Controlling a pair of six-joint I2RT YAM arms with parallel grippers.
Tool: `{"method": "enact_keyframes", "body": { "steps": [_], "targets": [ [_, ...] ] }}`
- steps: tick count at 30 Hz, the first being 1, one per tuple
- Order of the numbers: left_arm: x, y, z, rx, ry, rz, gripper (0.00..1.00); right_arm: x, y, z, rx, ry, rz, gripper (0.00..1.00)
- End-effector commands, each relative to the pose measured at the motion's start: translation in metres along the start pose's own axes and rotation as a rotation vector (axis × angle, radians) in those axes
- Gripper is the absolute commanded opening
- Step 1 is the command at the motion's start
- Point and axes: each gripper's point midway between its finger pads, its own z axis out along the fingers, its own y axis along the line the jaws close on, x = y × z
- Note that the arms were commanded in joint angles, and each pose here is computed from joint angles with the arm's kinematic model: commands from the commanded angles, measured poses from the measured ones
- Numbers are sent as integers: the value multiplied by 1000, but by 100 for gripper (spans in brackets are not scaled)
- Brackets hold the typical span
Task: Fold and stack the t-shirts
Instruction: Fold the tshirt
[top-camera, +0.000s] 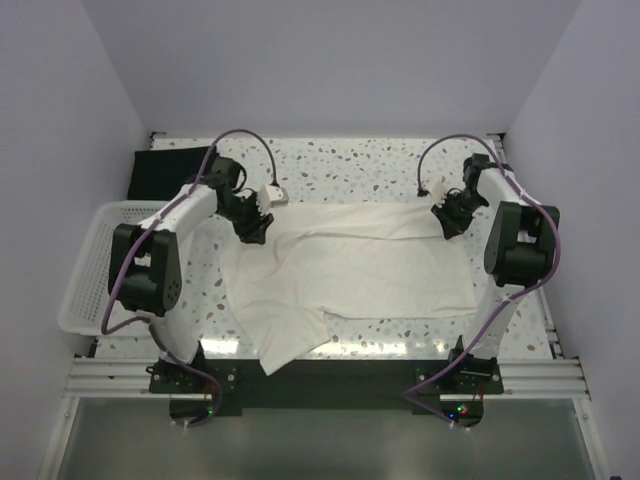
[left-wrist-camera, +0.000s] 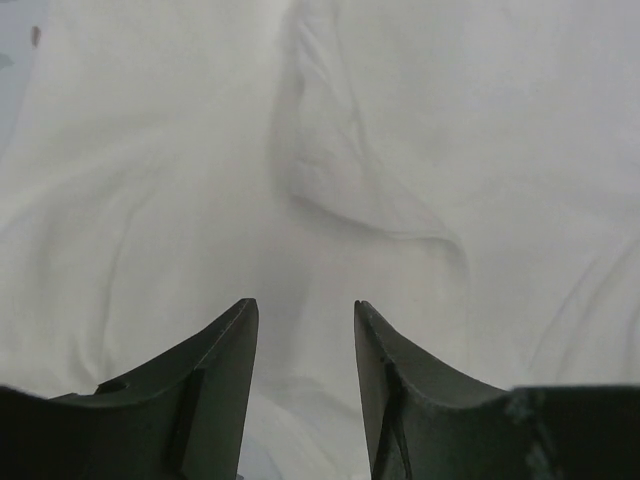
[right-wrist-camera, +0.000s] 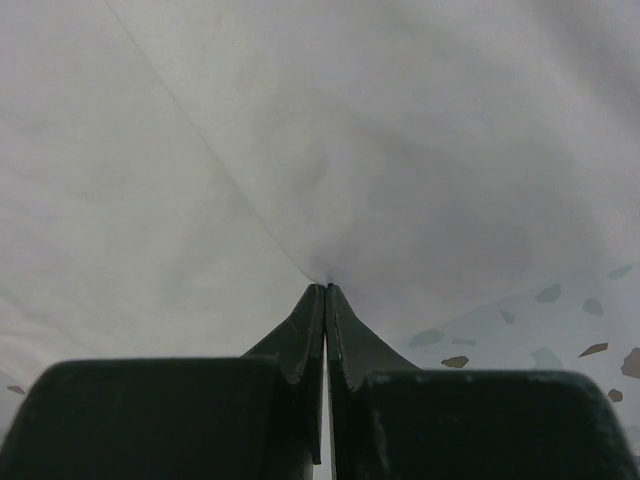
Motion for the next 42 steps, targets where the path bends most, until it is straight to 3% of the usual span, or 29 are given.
{"method": "enact_keyframes", "body": {
  "steps": [1, 3, 7, 10, 15, 21, 22, 23, 25, 26, 29, 33, 42],
  "targets": [
    [-34, 43, 16, -137, -62, -90, 47, -1, 2, -11, 14, -2, 0, 0],
    [-33, 45, 32, -131, -15, -74, 45, -1, 1, -11, 16, -1, 3, 0],
    [-37, 10, 62, -24, 43, 21, 42, 1, 1, -11, 16, 5, 7, 0],
    [-52, -27, 69, 74, 0, 105, 42, 2, 3, -11, 12, 14, 6, 0],
    [-54, -43, 53, 116, 3, 150, 43, 9, 7, -11, 3, 38, -4, 0],
    [-50, 44, -11, -108, -91, -100, 51, 1, 11, -30, -16, 2, 29, 1],
    [-46, 74, -25, -227, -88, -127, 51, -5, 11, -35, -17, -20, 50, 9],
    [-44, 87, -30, -276, -93, -157, 52, -17, 13, -38, -35, -69, 100, 30],
    [-37, 119, -42, -393, -100, -228, 58, -37, 4, -54, -11, -136, 148, 52],
    [-35, 129, -44, -418, -104, -257, 58, -45, 2, -57, -6, -164, 217, 54],
    [-26, 161, -53, -482, -118, -380, 59, -63, -23, -63, 95, -232, 366, 55],
    [-15, 187, -58, -536, -105, -481, 59, -55, -69, -61, 284, -199, 511, 53],
    [-1, 196, -51, -541, -74, -523, 59, -23, -84, -40, 294, -105, 722, 43]
  ]
}}
